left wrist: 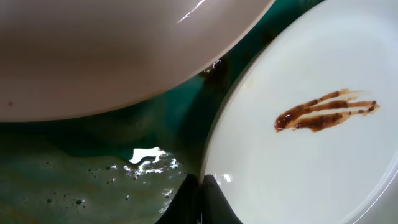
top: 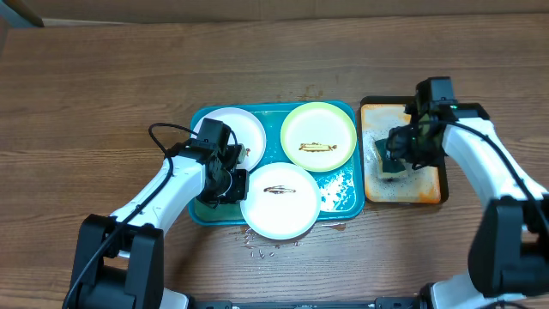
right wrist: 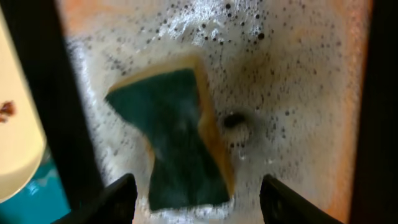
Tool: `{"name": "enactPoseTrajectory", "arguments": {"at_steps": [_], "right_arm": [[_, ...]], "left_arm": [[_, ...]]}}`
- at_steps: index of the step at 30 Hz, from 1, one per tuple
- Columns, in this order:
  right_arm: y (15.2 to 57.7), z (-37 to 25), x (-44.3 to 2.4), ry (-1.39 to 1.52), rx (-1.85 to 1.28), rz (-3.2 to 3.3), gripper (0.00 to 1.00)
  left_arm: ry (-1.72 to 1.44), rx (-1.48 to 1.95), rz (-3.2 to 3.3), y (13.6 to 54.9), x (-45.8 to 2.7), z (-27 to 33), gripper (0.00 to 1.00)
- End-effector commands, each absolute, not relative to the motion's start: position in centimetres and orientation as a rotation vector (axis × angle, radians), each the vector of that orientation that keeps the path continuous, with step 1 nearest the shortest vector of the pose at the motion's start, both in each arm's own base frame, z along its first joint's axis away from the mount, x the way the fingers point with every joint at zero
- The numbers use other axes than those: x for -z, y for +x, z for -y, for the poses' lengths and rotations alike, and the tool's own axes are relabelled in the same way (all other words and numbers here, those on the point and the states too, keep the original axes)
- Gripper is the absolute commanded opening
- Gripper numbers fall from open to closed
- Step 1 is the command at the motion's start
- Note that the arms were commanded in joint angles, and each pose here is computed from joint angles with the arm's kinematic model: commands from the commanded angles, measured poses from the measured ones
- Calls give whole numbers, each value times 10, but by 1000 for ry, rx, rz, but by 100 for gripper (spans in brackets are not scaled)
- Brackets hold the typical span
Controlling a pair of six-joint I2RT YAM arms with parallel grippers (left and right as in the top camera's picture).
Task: Clean dirty plates on tray and stack at the side
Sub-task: 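Lower right gripper into the soapy pan and grasp the sponge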
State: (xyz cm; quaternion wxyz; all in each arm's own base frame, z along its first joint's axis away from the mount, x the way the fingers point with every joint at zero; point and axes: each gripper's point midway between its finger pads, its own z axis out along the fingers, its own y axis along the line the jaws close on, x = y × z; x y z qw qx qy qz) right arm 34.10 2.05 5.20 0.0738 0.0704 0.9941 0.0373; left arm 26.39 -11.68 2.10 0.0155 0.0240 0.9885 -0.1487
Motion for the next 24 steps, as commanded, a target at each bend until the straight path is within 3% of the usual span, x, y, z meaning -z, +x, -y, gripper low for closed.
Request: {"name": "enactPoseTrajectory", "arguments": {"at_steps": [1,7,20,24], "right_arm": [[351,-24,-42,160,-68,-2981,65],[357,-35,-30,92,-5,-2979,59],[338,-31,-9,88,53,-3016,57],[335,-31,-5,88,49,-3021,44]], "left_arm": [[67,457,-3087,263,-18,118,4],[68,457,-3087,262,-18,118,4],[67,457,-3088,262,-18,118,4],[68,458,-3088,262,-18,118,4]]}}
